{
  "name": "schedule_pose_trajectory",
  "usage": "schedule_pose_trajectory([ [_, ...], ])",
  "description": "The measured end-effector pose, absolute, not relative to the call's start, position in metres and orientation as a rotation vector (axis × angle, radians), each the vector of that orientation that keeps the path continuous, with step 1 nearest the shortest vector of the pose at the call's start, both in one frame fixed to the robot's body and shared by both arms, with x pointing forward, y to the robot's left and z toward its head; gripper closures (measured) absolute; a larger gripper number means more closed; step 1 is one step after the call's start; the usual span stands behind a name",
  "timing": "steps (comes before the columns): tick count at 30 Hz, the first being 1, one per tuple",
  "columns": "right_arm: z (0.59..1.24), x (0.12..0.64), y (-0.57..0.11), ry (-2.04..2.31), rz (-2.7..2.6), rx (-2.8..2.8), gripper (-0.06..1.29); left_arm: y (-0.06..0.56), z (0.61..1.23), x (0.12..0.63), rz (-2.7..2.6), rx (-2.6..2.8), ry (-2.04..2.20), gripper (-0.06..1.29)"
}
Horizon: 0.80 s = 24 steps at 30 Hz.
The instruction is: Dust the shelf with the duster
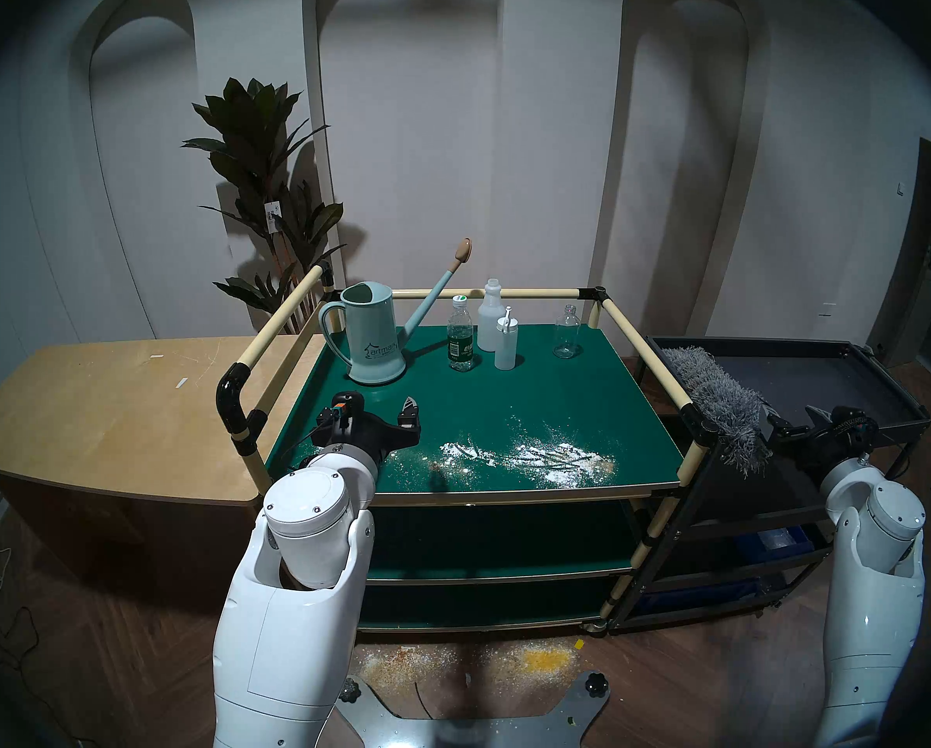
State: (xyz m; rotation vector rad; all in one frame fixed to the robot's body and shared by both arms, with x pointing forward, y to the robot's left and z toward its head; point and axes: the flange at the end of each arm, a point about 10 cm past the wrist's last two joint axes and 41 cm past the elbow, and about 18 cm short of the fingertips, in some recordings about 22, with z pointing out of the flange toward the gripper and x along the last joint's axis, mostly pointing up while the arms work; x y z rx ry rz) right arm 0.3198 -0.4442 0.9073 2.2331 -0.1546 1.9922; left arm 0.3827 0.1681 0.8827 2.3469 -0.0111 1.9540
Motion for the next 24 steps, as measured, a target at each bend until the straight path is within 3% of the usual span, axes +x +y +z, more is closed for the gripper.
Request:
schedule_pose_trajectory([
  [24,0.874,0.358,-0.431,-0.219,1.860,2.307,0.00,0.173,0.878,0.379,1.964,2.374,-0.058,-0.02],
])
